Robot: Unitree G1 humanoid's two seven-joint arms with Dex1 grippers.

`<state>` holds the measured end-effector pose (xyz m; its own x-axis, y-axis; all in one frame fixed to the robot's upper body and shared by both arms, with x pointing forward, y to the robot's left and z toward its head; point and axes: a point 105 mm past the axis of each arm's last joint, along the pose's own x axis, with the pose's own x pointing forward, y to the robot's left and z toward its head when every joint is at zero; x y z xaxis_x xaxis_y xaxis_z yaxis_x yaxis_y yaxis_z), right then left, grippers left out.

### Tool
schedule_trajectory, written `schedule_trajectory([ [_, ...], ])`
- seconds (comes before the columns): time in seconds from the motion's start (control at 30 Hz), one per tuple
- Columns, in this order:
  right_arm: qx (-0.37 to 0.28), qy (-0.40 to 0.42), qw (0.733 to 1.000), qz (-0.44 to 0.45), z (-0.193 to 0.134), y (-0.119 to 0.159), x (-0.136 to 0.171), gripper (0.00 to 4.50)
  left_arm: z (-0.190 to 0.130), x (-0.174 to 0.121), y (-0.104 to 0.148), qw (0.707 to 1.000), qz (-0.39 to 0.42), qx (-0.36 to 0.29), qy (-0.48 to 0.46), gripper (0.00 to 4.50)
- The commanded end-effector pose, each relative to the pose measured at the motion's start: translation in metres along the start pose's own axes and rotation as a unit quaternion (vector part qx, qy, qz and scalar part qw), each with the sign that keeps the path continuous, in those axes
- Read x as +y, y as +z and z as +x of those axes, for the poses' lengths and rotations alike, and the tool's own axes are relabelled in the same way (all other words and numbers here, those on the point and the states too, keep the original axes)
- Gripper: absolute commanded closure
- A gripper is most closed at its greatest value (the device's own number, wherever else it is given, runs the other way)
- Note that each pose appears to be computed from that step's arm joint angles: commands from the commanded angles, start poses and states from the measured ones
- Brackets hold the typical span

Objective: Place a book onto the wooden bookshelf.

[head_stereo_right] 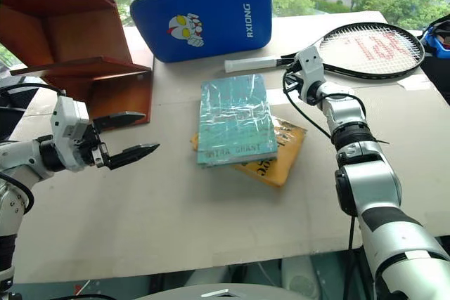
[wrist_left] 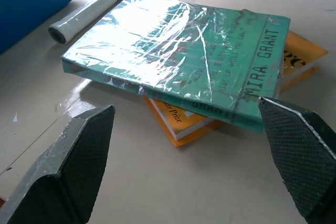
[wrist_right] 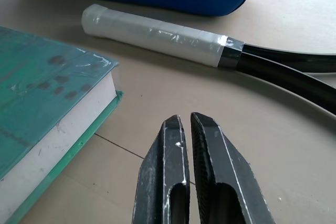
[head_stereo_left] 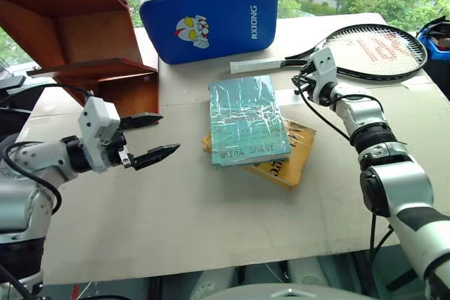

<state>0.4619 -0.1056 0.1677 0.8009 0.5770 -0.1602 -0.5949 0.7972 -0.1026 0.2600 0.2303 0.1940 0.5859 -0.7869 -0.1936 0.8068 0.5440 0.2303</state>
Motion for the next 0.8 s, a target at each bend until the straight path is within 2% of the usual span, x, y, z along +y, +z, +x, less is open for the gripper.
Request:
schedule_trajectory([
  [0.03,-0.029,0.053,0.998,-0.011,0.008,0.018,0.018,4.42,-0.007,-0.003,0.016,1.0,0.02,-0.021,0.007,0.0],
  [0.4,-0.024,0.206,0.978,-0.015,0.019,0.015,0.079,4.42,-0.013,-0.006,0.011,1.0,0.01,-0.02,0.019,0.0],
  [0.57,-0.013,0.245,0.969,-0.012,0.014,0.012,0.091,4.42,-0.014,-0.007,0.006,1.0,0.005,-0.012,0.017,0.0],
  [0.63,-0.013,0.235,0.972,-0.016,0.013,0.011,0.089,4.42,-0.013,-0.008,0.004,1.0,0.002,-0.01,0.015,0.0],
  [0.8,-0.037,0.16,0.985,-0.046,-0.001,0.016,0.054,4.42,-0.008,-0.012,-0.009,0.999,-0.037,0.013,0.026,0.0],
])
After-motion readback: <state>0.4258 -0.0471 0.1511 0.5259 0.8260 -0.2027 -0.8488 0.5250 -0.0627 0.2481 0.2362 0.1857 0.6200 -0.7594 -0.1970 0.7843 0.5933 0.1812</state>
